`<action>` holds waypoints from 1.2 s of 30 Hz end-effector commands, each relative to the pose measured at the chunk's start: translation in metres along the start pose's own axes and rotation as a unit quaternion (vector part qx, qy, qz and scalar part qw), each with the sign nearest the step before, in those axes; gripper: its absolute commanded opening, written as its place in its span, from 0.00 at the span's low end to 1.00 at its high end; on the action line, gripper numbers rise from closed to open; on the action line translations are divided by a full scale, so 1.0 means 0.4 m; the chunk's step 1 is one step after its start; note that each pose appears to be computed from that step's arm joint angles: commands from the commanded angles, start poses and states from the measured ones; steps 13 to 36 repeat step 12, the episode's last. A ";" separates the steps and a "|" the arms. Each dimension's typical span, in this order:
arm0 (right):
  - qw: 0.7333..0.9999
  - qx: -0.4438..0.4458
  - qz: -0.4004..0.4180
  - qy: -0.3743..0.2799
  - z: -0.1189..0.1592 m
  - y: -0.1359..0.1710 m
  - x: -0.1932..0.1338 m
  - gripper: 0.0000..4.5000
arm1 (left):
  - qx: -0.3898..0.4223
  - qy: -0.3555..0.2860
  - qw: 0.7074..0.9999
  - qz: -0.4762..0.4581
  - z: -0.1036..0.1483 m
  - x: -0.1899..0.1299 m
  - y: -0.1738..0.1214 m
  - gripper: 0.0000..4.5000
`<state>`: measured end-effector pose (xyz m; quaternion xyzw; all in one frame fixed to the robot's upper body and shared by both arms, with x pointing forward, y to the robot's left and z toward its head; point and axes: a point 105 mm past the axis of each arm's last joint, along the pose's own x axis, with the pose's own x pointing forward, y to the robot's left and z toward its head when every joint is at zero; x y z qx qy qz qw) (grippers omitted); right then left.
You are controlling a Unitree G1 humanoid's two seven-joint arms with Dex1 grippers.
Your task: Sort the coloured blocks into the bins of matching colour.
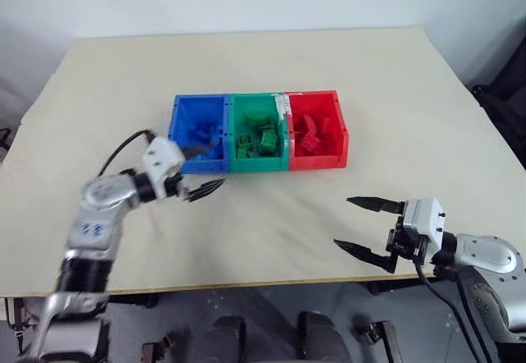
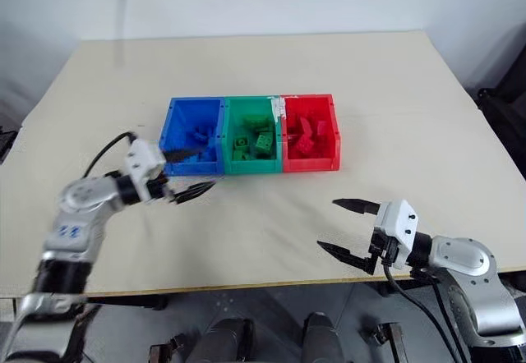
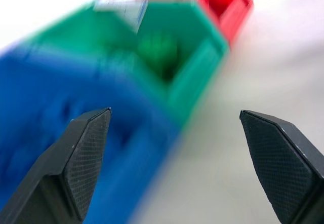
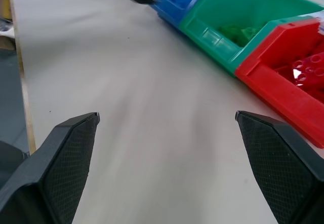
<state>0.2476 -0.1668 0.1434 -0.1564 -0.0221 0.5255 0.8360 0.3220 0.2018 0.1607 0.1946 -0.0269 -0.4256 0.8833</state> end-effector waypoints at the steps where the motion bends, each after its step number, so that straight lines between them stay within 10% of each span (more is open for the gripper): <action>1: 0.999 -0.013 0.026 -0.013 0.017 -0.006 0.005 1.00 | 0.020 -0.008 1.000 0.005 0.024 -0.097 -0.005 0.96; 6: 0.998 -0.012 0.051 -0.018 0.015 -0.020 0.021 1.00 | 0.005 0.064 0.997 0.045 -0.051 -0.217 -0.034 0.96; 36: 0.999 -0.016 0.039 -0.019 0.016 -0.039 0.009 1.00 | 0.003 0.046 0.996 0.075 -0.046 -0.207 -0.044 0.96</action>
